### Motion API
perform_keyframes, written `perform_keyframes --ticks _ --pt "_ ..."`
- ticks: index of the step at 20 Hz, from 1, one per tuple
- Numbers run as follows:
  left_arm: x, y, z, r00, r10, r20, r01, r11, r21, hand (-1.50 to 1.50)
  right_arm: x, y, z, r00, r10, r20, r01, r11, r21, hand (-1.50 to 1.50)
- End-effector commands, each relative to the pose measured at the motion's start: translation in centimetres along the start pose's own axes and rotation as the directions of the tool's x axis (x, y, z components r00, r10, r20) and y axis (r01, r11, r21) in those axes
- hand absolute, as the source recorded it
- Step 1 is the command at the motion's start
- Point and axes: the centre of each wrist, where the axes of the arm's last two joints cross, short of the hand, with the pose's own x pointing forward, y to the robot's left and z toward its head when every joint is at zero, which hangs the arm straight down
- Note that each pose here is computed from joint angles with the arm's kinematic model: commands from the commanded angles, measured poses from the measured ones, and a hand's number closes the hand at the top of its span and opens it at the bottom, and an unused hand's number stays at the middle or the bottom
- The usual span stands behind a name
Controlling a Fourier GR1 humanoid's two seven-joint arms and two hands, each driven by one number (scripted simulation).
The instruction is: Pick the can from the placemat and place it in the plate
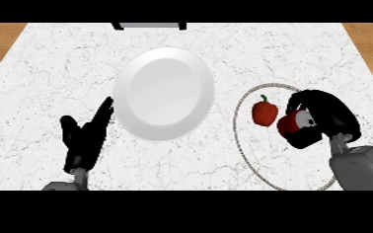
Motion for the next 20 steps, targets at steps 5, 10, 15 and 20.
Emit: perform_keyframes --ticks 5,10,15,20 --pt "-0.7 0.6 0.0 0.999 0.014 -0.033 -0.015 0.999 -0.030 0.00 7.0 1.9 1.9 0.981 -0.119 0.154 0.161 0.943 -0.293 1.50" --pt "0.3 -1.3 0.0 1.000 -0.026 -0.002 0.026 0.997 -0.079 0.00 17.7 4.0 5.0 0.954 -0.176 0.242 0.243 0.927 -0.285 1.50" --pt "0.4 -2.0 -0.2 0.999 -0.035 -0.008 0.034 0.993 -0.117 0.00 21.7 3.6 6.2 0.959 -0.158 0.236 0.255 0.844 -0.472 1.50" --pt "0.5 -2.5 -0.4 0.999 -0.039 -0.022 0.036 0.991 -0.128 0.00 23.5 2.9 6.6 0.944 -0.268 0.191 0.328 0.731 -0.599 1.50"
